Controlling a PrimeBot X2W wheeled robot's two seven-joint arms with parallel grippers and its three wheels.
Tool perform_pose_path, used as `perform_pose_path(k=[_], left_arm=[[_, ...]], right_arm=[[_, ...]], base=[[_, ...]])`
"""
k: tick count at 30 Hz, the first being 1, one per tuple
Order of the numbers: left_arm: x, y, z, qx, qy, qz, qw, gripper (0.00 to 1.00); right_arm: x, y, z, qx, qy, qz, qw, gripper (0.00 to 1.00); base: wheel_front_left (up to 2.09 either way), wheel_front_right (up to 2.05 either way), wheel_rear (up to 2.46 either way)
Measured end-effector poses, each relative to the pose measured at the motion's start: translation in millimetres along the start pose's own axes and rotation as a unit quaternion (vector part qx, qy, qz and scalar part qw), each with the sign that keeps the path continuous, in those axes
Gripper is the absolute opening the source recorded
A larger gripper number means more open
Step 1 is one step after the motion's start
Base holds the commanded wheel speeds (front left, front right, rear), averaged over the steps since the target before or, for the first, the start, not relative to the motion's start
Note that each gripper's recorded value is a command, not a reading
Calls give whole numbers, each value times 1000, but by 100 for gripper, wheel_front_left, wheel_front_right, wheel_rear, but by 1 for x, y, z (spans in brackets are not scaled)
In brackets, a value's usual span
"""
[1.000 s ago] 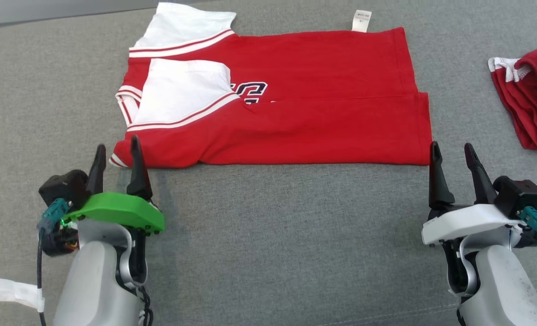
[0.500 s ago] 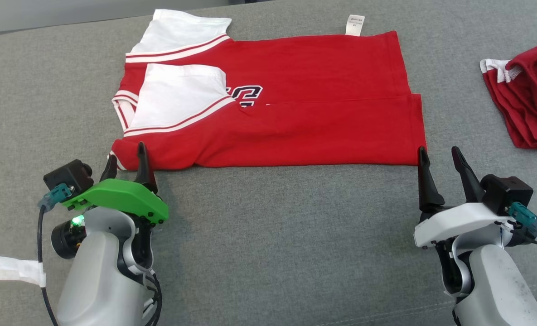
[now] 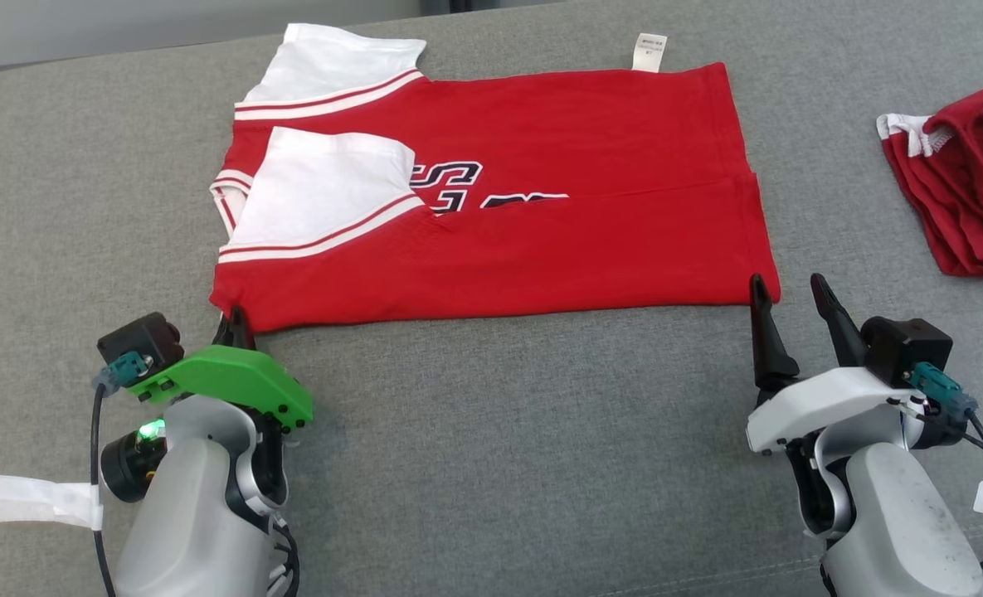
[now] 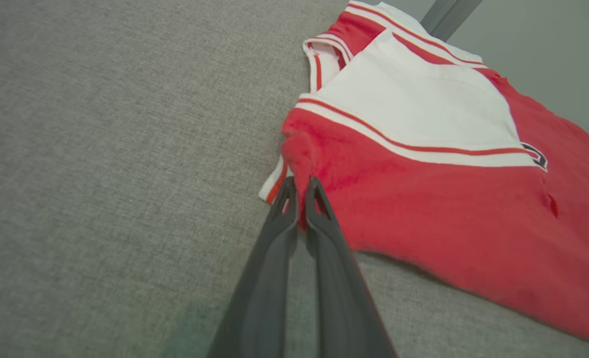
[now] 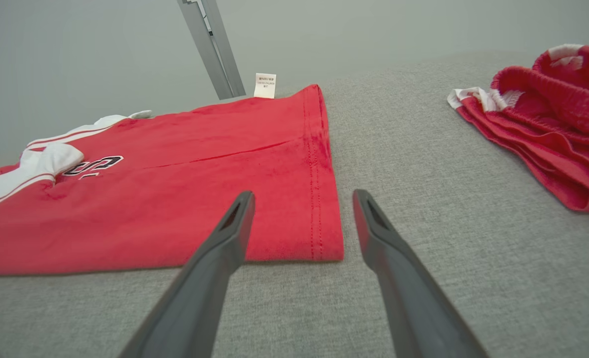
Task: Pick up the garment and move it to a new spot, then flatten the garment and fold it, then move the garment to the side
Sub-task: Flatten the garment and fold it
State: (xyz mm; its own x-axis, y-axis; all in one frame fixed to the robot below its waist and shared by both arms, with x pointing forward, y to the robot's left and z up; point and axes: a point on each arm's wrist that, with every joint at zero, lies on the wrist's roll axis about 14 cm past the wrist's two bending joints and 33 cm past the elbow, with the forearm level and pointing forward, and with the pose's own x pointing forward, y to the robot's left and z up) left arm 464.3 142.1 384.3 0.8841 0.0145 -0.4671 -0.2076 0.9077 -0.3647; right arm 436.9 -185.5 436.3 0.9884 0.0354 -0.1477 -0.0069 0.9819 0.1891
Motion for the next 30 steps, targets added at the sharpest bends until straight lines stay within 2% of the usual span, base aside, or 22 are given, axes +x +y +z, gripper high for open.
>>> perform_pose_path(k=[7, 14, 18, 19, 20, 21, 22, 23, 27, 30], left_arm=[[-3, 1, 0, -15, -8, 1, 1000, 0], [-3, 1, 5, -29, -26, -3, 999, 0], [-3, 4, 7, -45, -36, 0, 998, 0], [-3, 5, 7, -52, -36, 0, 998, 0], [-4, 7, 6, -60, -36, 1, 998, 0], [-5, 8, 6, -65, -39, 1, 997, 0], [-7, 8, 6, -73, -41, 1, 997, 0], [-8, 8, 7, -86, -45, -2, 995, 0], [-15, 7, 18, -126, -75, -11, 989, 0], [-24, 6, 25, -134, -95, -17, 986, 0]], right_arm=[[4, 1, -16, 2, 37, 1, 999, 100], [13, -10, -31, 26, 66, -21, 997, 100], [21, -10, -47, 32, 103, -25, 994, 100], [24, -8, -49, 36, 109, -24, 993, 80], [28, -5, -50, 39, 111, -21, 993, 44], [30, -3, -50, 41, 114, -19, 992, 29], [32, -1, -51, 43, 117, -17, 992, 8], [33, 0, -52, 44, 118, -16, 992, 0], [37, 4, -43, 50, 92, -14, 994, 0], [39, 4, -26, 52, 58, -15, 997, 0]], base=[[0, 0, 0], [0, 0, 0], [0, 0, 0], [0, 0, 0], [0, 0, 0], [0, 0, 0], [0, 0, 0], [0, 0, 0], [0, 0, 0], [0, 0, 0]])
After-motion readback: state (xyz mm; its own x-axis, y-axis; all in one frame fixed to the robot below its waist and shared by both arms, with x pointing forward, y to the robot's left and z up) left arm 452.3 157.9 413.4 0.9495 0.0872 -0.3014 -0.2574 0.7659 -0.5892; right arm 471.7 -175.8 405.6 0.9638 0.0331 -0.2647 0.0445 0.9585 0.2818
